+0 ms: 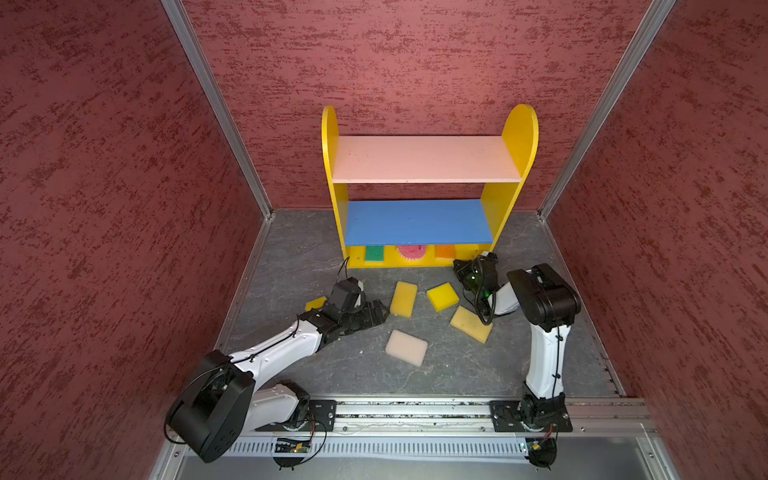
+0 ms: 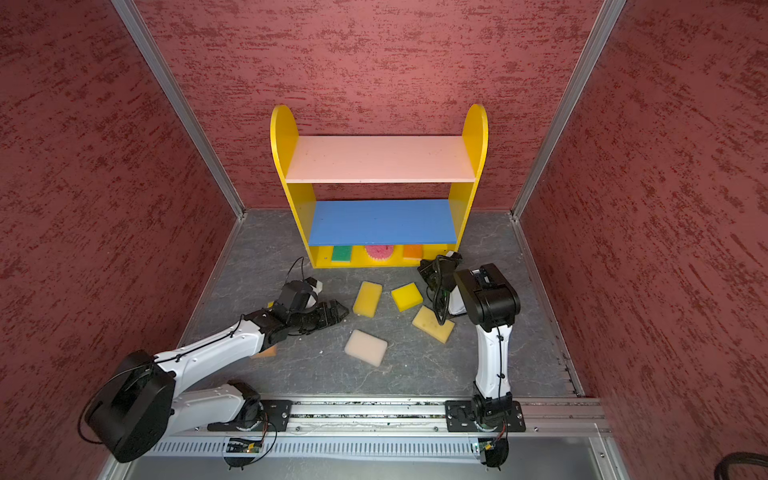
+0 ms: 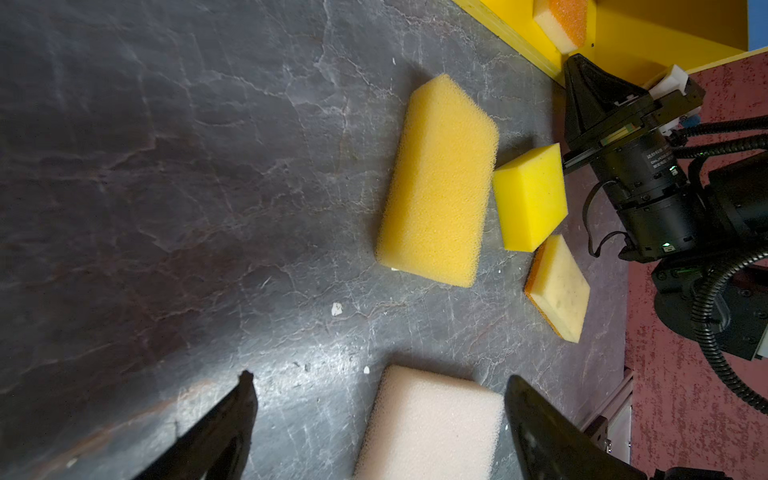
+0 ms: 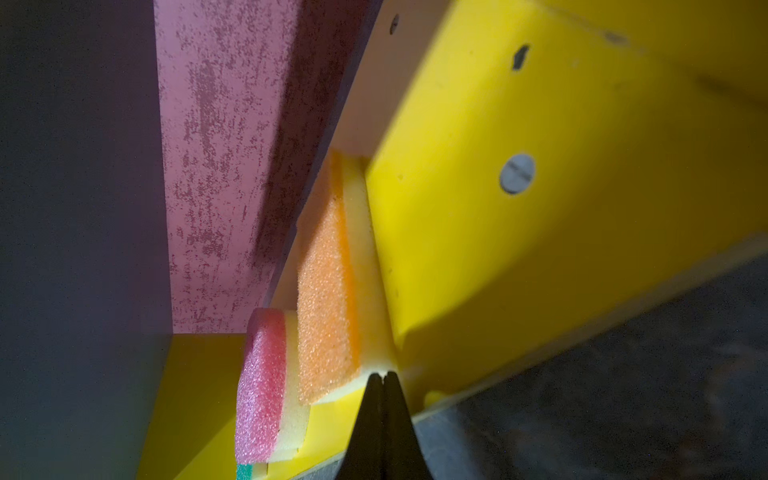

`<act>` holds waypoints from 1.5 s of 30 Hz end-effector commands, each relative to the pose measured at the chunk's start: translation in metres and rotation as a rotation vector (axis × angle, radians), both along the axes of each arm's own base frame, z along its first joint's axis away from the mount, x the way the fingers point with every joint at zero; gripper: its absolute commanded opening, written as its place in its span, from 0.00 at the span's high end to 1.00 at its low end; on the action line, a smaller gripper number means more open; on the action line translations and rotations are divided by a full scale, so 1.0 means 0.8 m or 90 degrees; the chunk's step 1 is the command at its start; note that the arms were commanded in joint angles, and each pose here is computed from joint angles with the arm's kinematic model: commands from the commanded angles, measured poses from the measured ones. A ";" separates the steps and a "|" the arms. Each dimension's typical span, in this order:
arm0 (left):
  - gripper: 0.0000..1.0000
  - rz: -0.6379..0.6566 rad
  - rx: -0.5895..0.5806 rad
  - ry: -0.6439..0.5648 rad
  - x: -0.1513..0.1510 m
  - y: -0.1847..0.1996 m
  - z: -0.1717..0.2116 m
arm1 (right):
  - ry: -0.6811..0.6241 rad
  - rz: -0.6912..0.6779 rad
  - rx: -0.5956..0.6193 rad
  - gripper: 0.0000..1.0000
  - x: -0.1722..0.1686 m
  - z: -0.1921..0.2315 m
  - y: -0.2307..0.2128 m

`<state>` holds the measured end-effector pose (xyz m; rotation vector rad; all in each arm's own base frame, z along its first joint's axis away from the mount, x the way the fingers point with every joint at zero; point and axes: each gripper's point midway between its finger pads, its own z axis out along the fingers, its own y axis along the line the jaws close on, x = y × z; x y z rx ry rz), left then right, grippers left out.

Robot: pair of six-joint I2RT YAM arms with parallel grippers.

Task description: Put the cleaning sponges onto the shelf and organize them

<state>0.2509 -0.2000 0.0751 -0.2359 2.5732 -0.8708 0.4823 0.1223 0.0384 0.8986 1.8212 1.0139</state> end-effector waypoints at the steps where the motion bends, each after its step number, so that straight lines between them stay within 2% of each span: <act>1: 0.07 0.002 -0.007 0.002 0.001 0.000 -0.004 | 0.045 -0.044 0.003 1.00 0.001 -0.034 -0.014; 45: 0.05 -0.010 -0.014 0.021 0.010 -0.017 -0.003 | 0.067 -0.105 -0.016 1.00 0.006 -0.050 -0.046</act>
